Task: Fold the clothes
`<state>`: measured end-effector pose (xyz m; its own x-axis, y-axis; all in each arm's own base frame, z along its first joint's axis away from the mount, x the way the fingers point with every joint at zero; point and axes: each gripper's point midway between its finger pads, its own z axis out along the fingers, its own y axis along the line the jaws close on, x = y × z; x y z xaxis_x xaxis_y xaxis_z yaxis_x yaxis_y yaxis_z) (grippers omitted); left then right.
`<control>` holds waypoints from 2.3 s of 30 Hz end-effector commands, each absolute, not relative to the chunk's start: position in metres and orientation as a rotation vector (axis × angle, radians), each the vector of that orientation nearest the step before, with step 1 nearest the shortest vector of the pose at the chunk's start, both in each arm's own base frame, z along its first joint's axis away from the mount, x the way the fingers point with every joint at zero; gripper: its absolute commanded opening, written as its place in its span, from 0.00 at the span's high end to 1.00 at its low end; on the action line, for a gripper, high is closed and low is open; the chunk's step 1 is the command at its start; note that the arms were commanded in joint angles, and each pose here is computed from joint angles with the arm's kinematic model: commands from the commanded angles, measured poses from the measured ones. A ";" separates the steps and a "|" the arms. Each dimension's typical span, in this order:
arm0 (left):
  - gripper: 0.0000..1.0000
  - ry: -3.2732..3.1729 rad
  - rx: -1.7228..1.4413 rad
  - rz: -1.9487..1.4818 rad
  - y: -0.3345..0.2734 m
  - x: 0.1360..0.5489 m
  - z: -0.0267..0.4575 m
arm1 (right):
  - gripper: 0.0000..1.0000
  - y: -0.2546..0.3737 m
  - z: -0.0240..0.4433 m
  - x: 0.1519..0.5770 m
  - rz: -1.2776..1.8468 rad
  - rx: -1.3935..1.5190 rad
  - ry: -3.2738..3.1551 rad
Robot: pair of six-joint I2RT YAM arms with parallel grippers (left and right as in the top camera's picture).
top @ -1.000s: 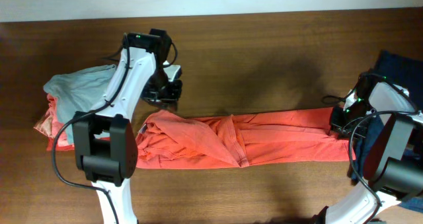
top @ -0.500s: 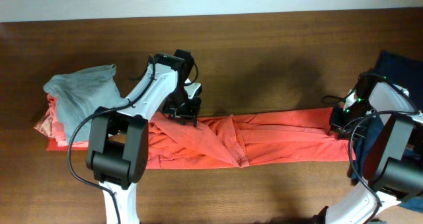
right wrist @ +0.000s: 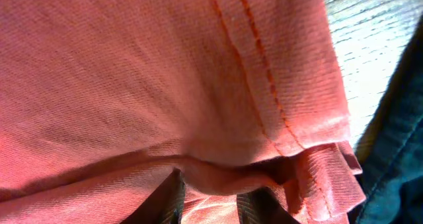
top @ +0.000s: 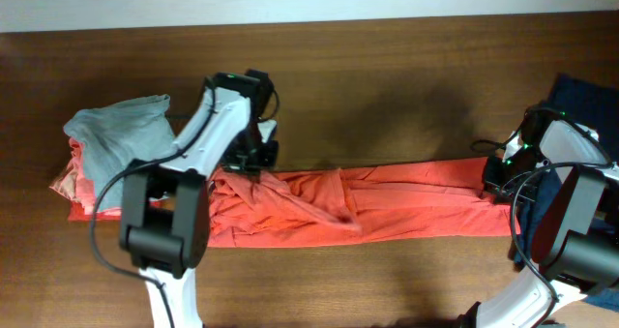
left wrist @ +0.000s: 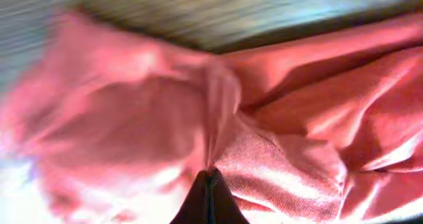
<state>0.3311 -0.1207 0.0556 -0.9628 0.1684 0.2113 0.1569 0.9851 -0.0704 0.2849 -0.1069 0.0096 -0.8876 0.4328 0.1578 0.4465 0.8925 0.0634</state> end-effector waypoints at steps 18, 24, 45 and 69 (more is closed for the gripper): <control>0.74 -2.738 -0.160 -0.185 -0.085 0.245 0.123 | 0.68 -0.106 0.006 0.285 -0.155 -0.692 -2.913; 0.73 -2.784 -0.145 -0.188 -0.082 0.257 0.120 | 0.68 -0.106 0.006 0.285 -0.156 -0.692 -2.913; 0.57 -3.051 0.148 -0.076 -0.047 0.328 0.062 | 0.68 -0.105 0.006 0.284 -0.158 -0.692 -2.910; 1.00 -2.997 0.182 -0.095 -0.035 0.309 0.039 | 0.68 -0.105 0.006 0.284 -0.157 -0.691 -2.909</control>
